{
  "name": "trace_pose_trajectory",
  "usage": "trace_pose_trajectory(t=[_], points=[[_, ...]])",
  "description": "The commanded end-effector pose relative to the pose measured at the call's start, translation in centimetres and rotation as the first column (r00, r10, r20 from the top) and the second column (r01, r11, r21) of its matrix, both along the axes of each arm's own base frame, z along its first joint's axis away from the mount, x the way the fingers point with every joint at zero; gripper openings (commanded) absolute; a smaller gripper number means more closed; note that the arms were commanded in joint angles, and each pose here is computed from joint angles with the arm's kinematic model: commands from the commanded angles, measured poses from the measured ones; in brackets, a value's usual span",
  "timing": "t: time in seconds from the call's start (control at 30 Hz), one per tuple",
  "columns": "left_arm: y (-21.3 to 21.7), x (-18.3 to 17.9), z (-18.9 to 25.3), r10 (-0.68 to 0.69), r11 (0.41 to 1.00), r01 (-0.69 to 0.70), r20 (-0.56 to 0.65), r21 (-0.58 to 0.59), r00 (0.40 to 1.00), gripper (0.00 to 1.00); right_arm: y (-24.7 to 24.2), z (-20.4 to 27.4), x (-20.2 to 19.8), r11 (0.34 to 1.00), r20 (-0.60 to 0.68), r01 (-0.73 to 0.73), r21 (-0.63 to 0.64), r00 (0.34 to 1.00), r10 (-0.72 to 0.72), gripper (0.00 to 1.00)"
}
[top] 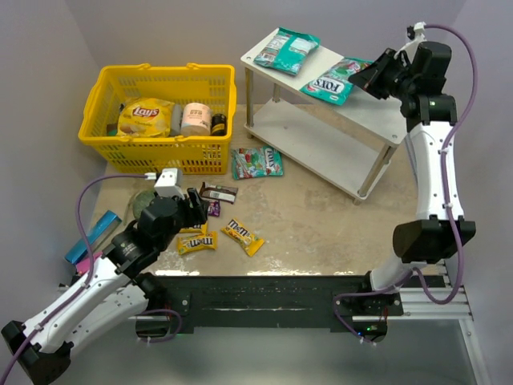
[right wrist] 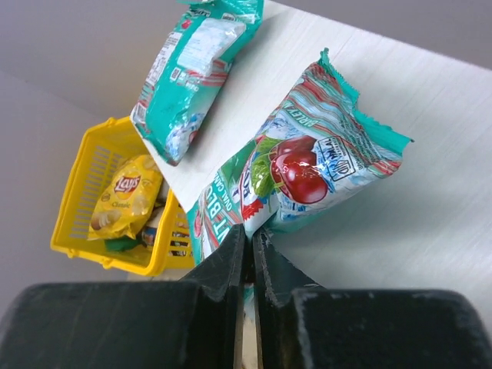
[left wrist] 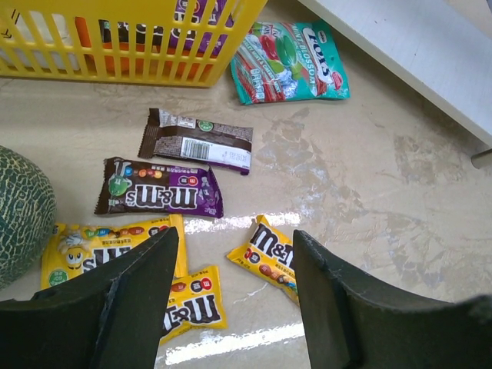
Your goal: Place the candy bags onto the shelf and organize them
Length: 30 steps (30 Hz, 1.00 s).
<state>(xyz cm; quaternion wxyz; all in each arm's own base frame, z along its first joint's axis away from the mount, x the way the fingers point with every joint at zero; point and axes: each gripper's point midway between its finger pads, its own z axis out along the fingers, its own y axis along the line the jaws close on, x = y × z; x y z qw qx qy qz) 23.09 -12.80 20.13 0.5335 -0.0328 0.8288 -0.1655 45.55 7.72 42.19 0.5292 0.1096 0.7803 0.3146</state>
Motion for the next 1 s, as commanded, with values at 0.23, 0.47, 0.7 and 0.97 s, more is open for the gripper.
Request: trace_pose_trajectory(t=[0.23,0.47,0.7,0.97], points=[[-0.2,0.2,0.5,0.002,1.0,-0.001,0.022,-0.021,1.0,0.66,0.8,0.8,2.6,0.991,-0.001,-0.136,-0.015,0.991,0.136,0.11],[-0.1,0.1,0.4,0.005,1.0,-0.005,0.022,-0.021,1.0,0.67,-0.4,-0.2,2.8,0.996,-0.013,-0.081,-0.038,0.997,0.08,0.2],[0.0,0.1,0.5,0.005,1.0,-0.005,0.023,-0.022,1.0,0.67,-1.8,-0.3,2.1,0.998,-0.008,0.017,-0.062,1.0,-0.017,0.52],[0.0,-0.1,0.6,0.008,0.999,-0.007,0.024,-0.032,1.0,0.68,-3.1,3.0,-0.1,0.991,0.08,0.123,-0.056,0.99,-0.118,0.64]])
